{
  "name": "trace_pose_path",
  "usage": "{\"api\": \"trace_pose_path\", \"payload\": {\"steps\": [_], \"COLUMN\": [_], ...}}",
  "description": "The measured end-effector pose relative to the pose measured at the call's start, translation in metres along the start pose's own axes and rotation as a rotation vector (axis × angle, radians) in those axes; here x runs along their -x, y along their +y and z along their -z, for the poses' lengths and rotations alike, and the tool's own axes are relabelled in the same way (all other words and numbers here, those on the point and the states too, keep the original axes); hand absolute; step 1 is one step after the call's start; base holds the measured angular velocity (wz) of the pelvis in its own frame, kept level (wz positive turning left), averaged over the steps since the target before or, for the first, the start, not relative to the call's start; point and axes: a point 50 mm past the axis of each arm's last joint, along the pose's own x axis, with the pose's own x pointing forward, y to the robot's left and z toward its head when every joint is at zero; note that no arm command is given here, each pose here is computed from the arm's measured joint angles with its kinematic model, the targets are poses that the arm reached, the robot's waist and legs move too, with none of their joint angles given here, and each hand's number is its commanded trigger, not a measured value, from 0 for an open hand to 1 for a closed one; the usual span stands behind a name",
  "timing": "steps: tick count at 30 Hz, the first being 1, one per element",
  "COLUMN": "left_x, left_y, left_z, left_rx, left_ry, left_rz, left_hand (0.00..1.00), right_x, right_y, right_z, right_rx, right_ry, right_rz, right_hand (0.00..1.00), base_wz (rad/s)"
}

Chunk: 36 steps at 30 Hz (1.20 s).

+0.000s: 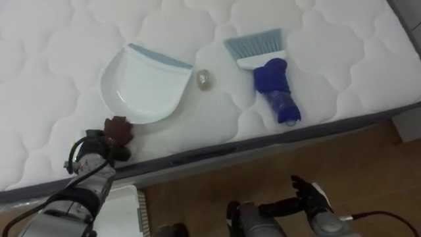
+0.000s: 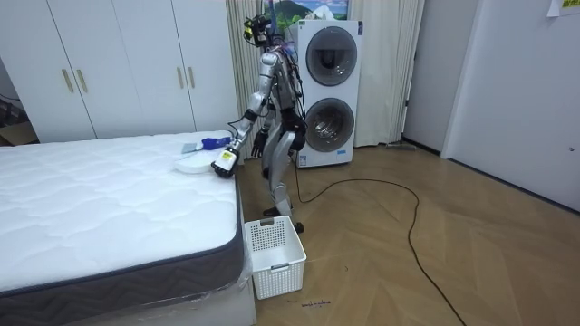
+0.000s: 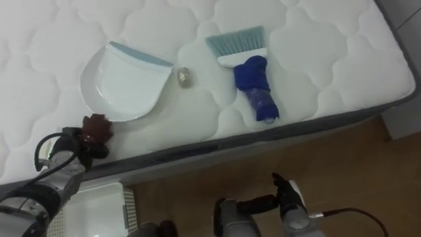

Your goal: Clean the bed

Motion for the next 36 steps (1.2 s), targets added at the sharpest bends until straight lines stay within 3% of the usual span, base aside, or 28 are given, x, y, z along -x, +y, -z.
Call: {"api": "trace_pose_path", "payload": {"steps": [7, 17, 23, 28, 36], "left_x": [-0.002, -0.004, 0.000, 0.002, 0.004], "left_y": [0.009, 0.033, 0.040, 0.040, 0.041], "left_z": [0.003, -0.004, 0.012, 0.011, 0.016], "left_rx": [-0.188, -0.428, -0.556, -0.586, -0.605], "left_ry": [-0.061, -0.256, -0.322, -0.381, -0.409], "left_rz": [-0.048, -0.257, -0.360, -0.406, -0.419], "left_hand": [1.00, 1.00, 1.00, 1.00, 1.00], "right_x": [0.002, 0.005, 0.009, 0.007, 0.003], "right_y": [0.000, -0.017, -0.033, -0.039, -0.050], "right_z": [0.009, 0.028, 0.044, 0.038, 0.022], "right_rx": [-0.083, -0.299, -0.453, -0.470, -0.654], "right_ry": [0.022, 0.080, 0.129, 0.115, 0.088], "right_rz": [0.005, 0.087, 0.171, 0.208, 0.286], "right_hand": [0.00, 0.00, 0.00, 0.00, 0.00], "base_wz": [-0.03, -0.01, -0.04, -0.04, -0.01]}}
